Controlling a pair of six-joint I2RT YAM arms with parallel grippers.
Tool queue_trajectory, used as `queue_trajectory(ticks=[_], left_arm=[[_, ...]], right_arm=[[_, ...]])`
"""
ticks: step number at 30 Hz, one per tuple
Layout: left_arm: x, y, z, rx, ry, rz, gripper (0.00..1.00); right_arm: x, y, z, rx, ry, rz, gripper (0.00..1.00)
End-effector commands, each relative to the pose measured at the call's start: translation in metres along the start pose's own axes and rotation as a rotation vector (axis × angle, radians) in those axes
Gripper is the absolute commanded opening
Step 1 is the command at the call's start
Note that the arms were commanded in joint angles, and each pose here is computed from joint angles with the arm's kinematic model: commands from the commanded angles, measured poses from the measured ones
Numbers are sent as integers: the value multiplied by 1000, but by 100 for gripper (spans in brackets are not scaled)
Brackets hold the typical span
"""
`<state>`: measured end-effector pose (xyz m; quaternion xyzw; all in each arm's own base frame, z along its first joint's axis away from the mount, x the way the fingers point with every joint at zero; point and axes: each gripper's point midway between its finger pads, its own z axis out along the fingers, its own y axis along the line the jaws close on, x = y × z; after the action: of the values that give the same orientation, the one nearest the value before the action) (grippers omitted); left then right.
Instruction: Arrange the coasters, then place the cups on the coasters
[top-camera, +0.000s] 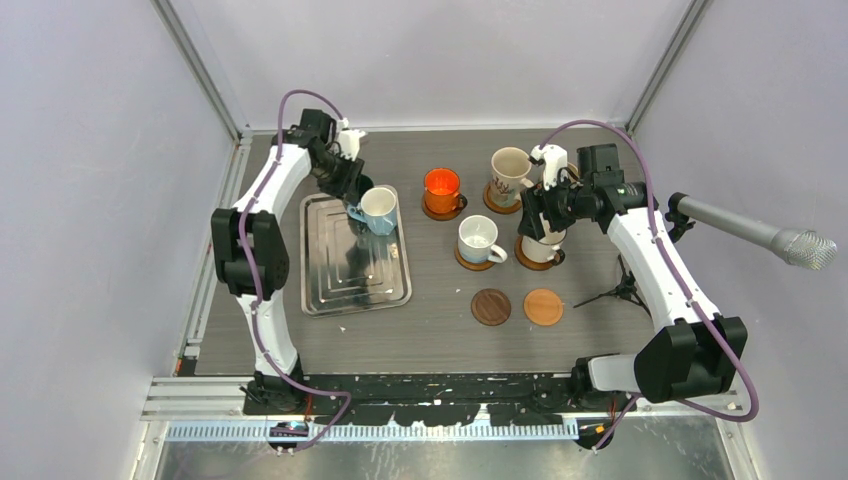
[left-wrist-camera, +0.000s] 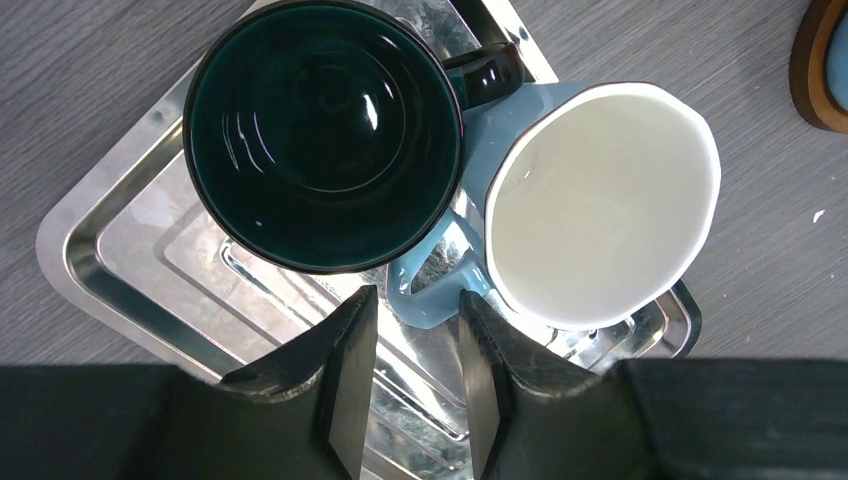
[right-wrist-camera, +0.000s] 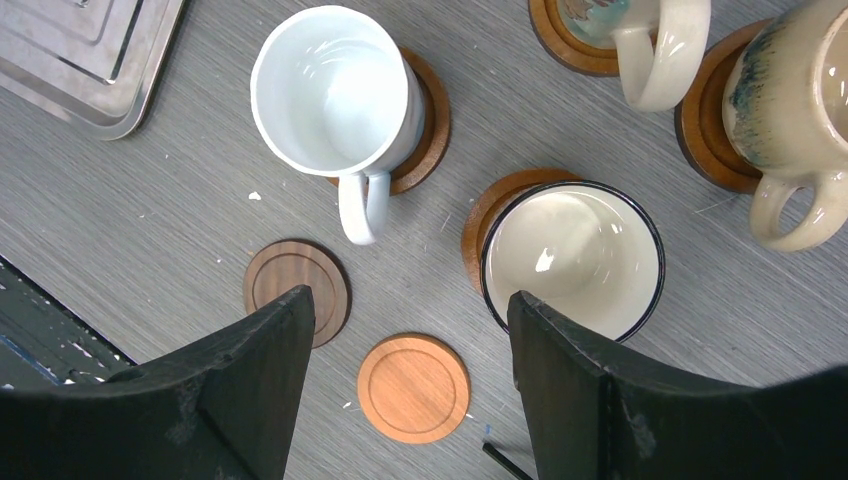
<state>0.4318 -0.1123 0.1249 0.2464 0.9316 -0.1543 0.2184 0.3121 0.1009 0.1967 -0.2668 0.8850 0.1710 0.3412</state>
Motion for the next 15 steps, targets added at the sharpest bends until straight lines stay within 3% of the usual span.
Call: queue_trajectory(ticks=[1, 15], left_arm=[[-26, 1, -26, -42, -96, 41, 37], [-24, 23, -12, -117, -38, 41, 34]], right_arm=[[-16, 1, -6, 12, -57, -19, 75], [-15, 0, -6, 16, -55, -18, 75]])
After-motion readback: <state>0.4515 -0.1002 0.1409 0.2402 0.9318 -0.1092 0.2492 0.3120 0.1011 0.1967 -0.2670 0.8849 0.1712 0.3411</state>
